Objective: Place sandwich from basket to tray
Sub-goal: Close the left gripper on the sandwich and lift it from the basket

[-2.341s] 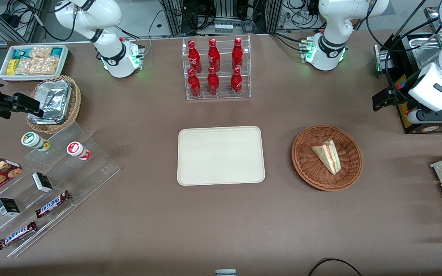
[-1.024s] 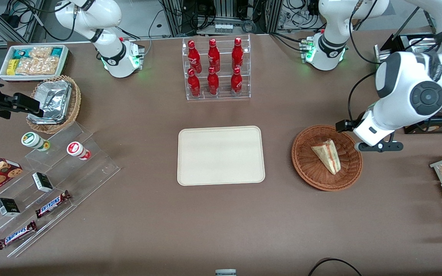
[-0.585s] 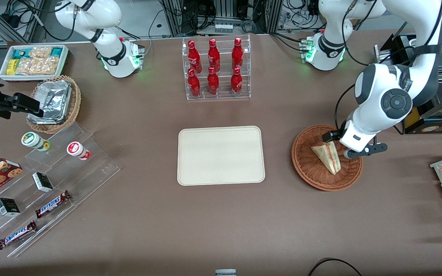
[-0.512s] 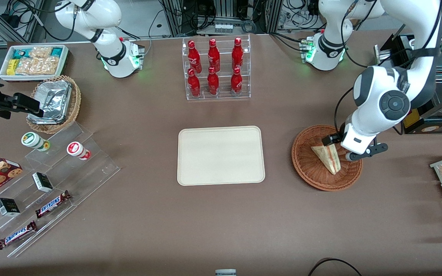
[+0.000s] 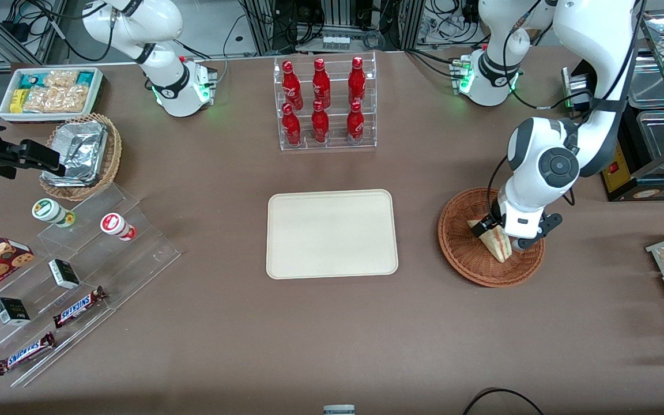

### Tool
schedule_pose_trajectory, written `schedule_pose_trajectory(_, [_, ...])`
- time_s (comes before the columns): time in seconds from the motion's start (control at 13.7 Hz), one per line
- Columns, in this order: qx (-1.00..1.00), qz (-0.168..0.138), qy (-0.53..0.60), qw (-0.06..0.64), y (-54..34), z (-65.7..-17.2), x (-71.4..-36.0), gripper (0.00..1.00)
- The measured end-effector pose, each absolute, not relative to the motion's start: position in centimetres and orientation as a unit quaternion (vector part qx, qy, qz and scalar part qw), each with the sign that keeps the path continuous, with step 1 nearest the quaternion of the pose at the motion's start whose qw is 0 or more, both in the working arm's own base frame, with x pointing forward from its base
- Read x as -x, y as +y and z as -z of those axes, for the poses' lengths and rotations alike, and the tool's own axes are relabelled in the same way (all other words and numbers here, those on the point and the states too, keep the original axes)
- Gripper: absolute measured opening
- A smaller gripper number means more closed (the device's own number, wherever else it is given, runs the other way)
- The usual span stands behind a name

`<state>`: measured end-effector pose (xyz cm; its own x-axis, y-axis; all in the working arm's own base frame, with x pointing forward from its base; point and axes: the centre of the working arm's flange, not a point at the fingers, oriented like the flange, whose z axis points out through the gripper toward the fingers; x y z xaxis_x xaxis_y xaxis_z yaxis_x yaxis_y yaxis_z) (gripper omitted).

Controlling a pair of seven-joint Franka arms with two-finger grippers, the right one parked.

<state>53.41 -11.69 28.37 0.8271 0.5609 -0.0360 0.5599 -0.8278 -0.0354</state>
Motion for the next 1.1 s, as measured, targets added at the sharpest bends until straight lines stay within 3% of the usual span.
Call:
schedule_pose_trajectory(0.88, [0.953,-0.043,-0.300,0.023,-11.2,-26.0,-52.9,1.00])
schedule_pose_trajectory(1.1, [0.952,-0.051,-0.301,0.027,-11.1,-25.1,-52.8,0.70])
